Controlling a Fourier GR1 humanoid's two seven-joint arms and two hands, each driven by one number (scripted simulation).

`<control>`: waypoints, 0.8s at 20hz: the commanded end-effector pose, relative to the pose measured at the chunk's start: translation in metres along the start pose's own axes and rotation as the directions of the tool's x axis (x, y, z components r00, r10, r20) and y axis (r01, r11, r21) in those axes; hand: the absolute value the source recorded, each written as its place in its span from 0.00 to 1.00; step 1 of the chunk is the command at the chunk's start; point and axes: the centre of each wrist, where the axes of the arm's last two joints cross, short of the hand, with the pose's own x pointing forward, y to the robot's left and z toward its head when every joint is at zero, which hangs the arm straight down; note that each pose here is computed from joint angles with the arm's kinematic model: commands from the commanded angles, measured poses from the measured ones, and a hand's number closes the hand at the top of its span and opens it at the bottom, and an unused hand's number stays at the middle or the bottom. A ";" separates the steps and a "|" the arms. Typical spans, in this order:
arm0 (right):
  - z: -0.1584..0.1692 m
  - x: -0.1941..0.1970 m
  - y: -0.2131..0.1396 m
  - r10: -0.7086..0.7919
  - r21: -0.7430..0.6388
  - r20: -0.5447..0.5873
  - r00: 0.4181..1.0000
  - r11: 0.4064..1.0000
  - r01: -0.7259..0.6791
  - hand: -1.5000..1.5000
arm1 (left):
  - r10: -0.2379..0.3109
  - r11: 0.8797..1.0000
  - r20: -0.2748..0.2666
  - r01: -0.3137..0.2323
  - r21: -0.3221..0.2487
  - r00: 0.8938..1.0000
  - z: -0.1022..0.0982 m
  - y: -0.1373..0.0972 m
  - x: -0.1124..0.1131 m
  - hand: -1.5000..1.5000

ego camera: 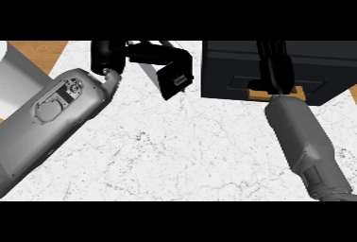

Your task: Pick up the can, place it into the drawer and close the drawer

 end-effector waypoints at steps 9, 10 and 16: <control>-0.043 0.009 -0.014 -0.007 -0.019 -0.030 1.000 1.000 0.006 0.00 | -0.007 1.000 -0.004 0.007 -0.027 1.000 0.023 0.018 -0.020 0.00; -0.045 0.027 -0.010 -0.002 -0.014 -0.034 0.999 1.000 0.001 0.00 | -0.013 1.000 0.001 0.013 -0.018 1.000 0.024 0.015 -0.026 0.00; -0.061 0.027 -0.023 -0.031 -0.007 -0.021 0.999 1.000 0.031 0.00 | -0.012 1.000 0.001 0.012 -0.014 1.000 0.027 0.027 -0.036 0.00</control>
